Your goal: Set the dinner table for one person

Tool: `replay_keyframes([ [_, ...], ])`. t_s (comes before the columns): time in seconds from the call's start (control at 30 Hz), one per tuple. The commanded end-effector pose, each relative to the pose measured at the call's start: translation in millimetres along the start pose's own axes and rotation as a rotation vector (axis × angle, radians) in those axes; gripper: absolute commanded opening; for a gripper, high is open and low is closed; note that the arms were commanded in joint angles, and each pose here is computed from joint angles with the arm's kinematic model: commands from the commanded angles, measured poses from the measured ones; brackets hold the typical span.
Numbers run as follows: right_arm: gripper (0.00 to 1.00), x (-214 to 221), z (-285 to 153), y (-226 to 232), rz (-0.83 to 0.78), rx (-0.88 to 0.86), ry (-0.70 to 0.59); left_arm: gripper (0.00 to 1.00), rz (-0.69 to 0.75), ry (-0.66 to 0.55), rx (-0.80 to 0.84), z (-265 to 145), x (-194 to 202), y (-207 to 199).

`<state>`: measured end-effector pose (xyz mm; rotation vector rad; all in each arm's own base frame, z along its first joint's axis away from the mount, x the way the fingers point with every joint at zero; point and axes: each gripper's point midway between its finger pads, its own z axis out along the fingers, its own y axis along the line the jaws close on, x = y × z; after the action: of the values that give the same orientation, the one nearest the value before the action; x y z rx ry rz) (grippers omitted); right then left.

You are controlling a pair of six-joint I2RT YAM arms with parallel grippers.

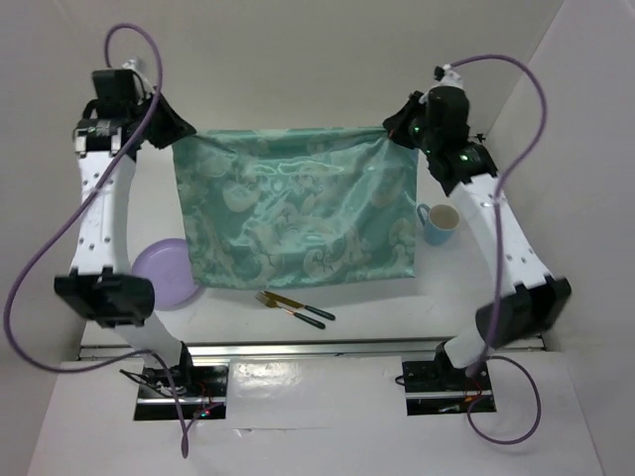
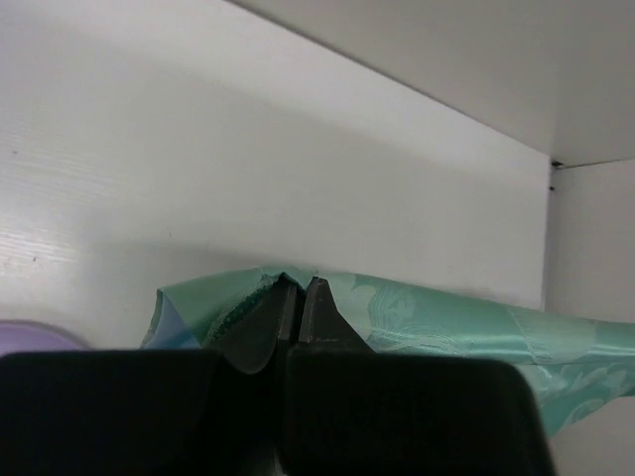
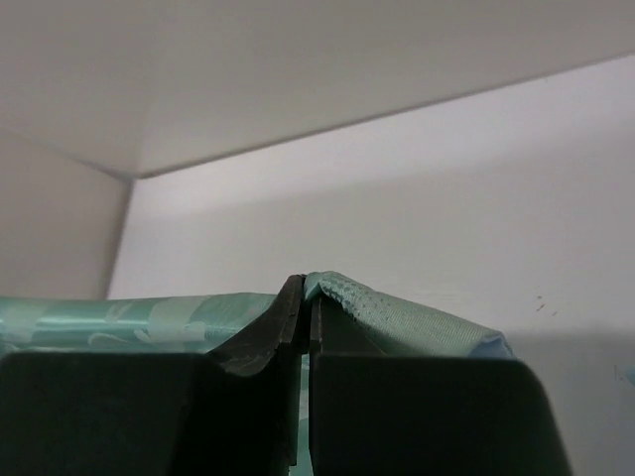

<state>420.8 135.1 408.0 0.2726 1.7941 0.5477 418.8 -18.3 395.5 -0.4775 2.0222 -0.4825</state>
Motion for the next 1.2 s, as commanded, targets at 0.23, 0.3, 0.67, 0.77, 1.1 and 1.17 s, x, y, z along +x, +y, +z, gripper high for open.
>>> replay_keyframes([
  [0.23, 0.79, 106, 216, -136, -0.012, 0.24, 0.248, 0.91, -0.029, 0.205, -0.148, 232, 43, 87],
  [0.3, 0.87, 110, 218, -126, -0.044, 0.238, 0.266, 0.93, -0.024, 0.228, -0.158, 229, 50, 91],
  [0.67, 0.09, 203, 112, -108, 0.006, 0.118, 0.477, 0.22, 0.069, 0.339, -0.24, 149, 134, 90],
  [0.77, 0.02, 254, 88, -108, 0.038, 0.118, 0.606, 0.0, 0.075, 0.464, -0.29, 148, 186, 102],
  [1.1, 0.02, 325, 66, -142, 0.026, 0.226, 0.754, 0.0, 0.085, 0.592, -0.395, 157, 270, 128],
  [1.17, 0.02, 338, 63, -157, 0.04, 0.292, 0.777, 0.0, 0.109, 0.618, -0.422, 165, 284, 132],
])
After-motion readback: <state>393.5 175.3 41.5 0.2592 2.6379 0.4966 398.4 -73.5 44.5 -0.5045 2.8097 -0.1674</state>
